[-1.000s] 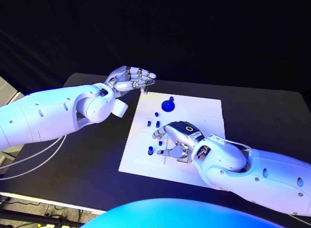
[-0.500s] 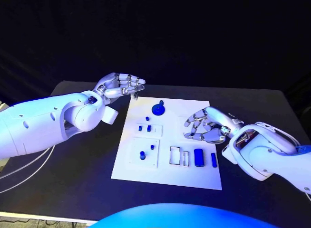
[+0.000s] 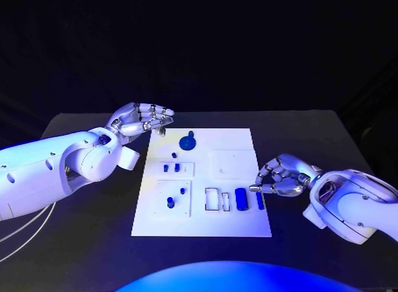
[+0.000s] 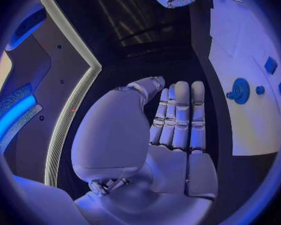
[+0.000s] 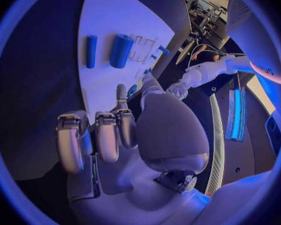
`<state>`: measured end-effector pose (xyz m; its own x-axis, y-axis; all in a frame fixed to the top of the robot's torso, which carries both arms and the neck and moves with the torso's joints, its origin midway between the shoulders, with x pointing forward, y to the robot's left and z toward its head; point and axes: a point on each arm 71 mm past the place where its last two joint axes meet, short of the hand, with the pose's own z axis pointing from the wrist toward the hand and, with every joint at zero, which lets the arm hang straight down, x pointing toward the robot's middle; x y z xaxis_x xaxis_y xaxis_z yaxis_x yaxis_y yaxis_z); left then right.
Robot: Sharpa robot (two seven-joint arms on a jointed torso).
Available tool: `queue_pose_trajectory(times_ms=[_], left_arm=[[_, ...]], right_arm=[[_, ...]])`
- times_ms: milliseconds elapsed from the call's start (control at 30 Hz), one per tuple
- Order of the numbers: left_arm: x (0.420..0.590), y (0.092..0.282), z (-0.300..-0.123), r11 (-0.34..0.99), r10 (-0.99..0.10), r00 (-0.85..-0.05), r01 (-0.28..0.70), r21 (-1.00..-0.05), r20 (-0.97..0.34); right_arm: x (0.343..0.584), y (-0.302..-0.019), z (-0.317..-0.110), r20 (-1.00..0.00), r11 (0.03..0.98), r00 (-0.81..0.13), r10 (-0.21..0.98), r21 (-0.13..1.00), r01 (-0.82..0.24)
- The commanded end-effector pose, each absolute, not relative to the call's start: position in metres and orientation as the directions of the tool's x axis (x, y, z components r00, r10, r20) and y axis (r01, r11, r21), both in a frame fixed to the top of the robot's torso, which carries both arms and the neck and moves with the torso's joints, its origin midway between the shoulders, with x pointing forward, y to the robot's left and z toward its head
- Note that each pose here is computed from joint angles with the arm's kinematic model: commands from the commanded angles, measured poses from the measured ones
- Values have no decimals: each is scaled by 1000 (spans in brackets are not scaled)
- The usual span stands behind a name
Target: Assemble the parts on the task board
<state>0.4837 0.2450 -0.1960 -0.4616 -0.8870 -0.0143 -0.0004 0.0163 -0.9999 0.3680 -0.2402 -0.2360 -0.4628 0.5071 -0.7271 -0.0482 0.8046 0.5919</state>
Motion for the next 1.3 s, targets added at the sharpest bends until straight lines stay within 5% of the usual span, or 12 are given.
queue_pose_trajectory(times_ms=[33, 600, 1300], left_arm=[[482, 242, -195, 0, -882, -471, 0, -1000, 0], [481, 246, -196, 2, -884, -467, -5, -1000, 1], [480, 248, -196, 3, -883, -469, -10, -1000, 2]], right_arm=[[362, -240, -248, -766, 868, -482, 426, 495, -19], [362, -218, -267, -799, 898, -470, 375, 439, -28], [367, -196, -291, -776, 939, -572, 265, 343, -31]])
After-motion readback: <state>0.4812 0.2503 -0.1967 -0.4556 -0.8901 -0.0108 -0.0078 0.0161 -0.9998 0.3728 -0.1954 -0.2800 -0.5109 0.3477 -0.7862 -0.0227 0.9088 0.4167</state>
